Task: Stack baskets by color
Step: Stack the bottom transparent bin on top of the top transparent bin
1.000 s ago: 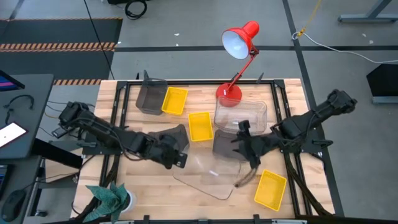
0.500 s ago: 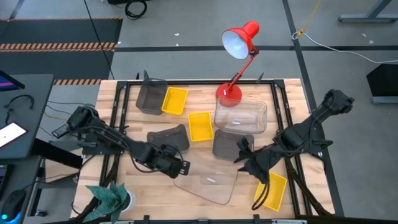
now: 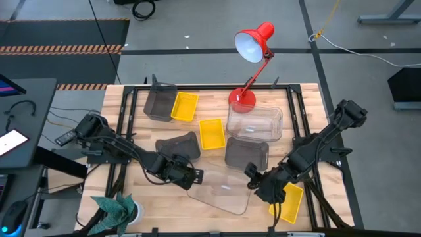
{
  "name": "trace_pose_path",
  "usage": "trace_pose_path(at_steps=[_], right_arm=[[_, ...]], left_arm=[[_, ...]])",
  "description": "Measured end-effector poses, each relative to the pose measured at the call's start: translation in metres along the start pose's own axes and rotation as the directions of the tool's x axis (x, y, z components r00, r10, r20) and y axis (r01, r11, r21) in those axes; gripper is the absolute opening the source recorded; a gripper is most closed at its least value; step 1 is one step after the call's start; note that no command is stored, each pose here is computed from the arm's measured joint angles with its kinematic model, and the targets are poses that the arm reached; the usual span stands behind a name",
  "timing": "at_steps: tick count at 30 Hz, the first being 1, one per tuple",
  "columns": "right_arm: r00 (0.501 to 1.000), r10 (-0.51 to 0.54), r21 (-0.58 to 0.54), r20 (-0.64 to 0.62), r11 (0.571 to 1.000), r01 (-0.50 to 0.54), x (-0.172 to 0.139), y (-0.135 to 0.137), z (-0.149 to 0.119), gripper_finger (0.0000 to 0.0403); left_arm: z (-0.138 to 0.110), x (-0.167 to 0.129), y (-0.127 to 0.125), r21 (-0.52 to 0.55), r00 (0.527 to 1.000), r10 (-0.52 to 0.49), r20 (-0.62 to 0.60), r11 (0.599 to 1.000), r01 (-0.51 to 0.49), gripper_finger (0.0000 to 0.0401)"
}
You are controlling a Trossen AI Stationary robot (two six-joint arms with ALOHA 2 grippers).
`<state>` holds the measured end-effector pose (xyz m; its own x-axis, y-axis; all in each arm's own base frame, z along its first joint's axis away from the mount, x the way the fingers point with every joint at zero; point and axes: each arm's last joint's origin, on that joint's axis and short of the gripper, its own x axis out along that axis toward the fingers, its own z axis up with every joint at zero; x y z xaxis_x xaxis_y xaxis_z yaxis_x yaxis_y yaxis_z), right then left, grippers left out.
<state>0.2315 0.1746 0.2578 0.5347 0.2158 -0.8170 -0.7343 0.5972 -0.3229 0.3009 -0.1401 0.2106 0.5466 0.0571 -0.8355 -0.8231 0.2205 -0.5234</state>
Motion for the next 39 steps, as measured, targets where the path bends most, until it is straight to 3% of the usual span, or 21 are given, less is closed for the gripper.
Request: trace_pose_path(at_steps=[14,29,33,39], right_arm=[[0.995,0.028,-0.174,-0.093,0.984,-0.044,0.03,0.004,-0.002,0.0147],[0.992,0.109,-0.19,-0.059,0.975,-0.119,0.031,0.006,-0.001,0.0011],[0.993,0.092,-0.188,-0.067,0.977,-0.103,0.03,0.006,-0.002,0.0007],[0.995,0.076,-0.191,-0.068,0.978,-0.088,0.021,0.004,0.008,0.0004]], left_arm=[[0.003,0.004,-0.003,-0.011,0.999,-0.03,0.02,0.999,0.03,0.001],[0.011,0.006,-0.013,0.099,0.993,-0.113,0.018,0.989,0.111,0.0015],[0.011,0.006,-0.014,0.128,0.993,-0.119,0.019,0.985,0.116,0.0045],[0.011,0.005,-0.015,0.157,0.991,-0.132,0.017,0.979,0.128,0.0129]])
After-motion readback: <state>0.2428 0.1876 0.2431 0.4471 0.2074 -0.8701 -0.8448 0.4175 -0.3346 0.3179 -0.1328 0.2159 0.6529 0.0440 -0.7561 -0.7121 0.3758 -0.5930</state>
